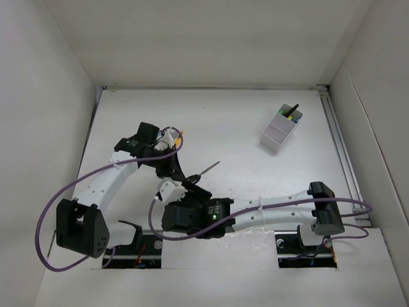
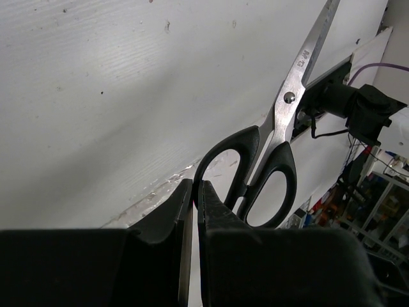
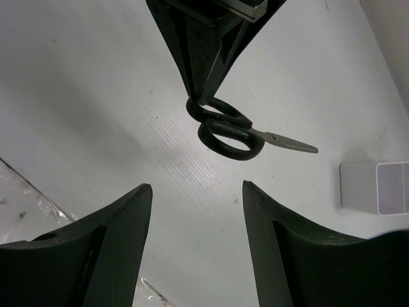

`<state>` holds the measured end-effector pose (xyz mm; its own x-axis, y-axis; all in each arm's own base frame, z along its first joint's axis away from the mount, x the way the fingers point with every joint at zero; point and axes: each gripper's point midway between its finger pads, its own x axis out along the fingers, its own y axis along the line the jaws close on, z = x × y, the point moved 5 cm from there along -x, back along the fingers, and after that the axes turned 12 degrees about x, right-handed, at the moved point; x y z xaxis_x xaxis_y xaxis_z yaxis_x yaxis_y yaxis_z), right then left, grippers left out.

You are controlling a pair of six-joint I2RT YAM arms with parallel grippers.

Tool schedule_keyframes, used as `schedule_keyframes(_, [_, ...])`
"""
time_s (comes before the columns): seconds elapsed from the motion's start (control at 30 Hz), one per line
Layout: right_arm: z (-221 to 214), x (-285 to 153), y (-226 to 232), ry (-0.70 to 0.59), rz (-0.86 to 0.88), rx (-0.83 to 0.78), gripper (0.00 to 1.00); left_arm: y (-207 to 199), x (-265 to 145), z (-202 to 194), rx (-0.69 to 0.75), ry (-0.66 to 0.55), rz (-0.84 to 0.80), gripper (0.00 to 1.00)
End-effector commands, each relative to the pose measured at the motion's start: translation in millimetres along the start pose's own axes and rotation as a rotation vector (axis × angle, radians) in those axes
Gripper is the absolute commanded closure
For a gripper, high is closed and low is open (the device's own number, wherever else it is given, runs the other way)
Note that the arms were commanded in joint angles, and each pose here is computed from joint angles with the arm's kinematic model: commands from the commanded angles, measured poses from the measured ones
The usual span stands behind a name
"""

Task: Sort the stationery into containers
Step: Place the scissors in the storage box.

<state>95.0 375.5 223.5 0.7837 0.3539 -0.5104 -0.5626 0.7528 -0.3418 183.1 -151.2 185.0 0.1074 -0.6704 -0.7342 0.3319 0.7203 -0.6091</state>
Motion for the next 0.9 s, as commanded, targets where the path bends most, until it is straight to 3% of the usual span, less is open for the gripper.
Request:
schedule_keyframes(0.0, [6.2, -1.2, -1.0, -0.026, -0.049, -0.034, 0.36, -8.5, -6.7, -2.9, 0.038, -0.021, -0.041, 1.00])
schedule_keyframes(0.5, [13.3, 8.7, -6.1, -0.070, -0.219, -0.097, 0.38, -2.9, -7.4, -19.6, 0.029, -0.003, -0.011, 1.00])
schedule_keyframes(0.87, [19.6, 12.4, 5.6, -0.073, -0.166, -0.102, 0.38, -5.2, -11.2, -28.9, 0.040, -0.004, -0.020, 1.00])
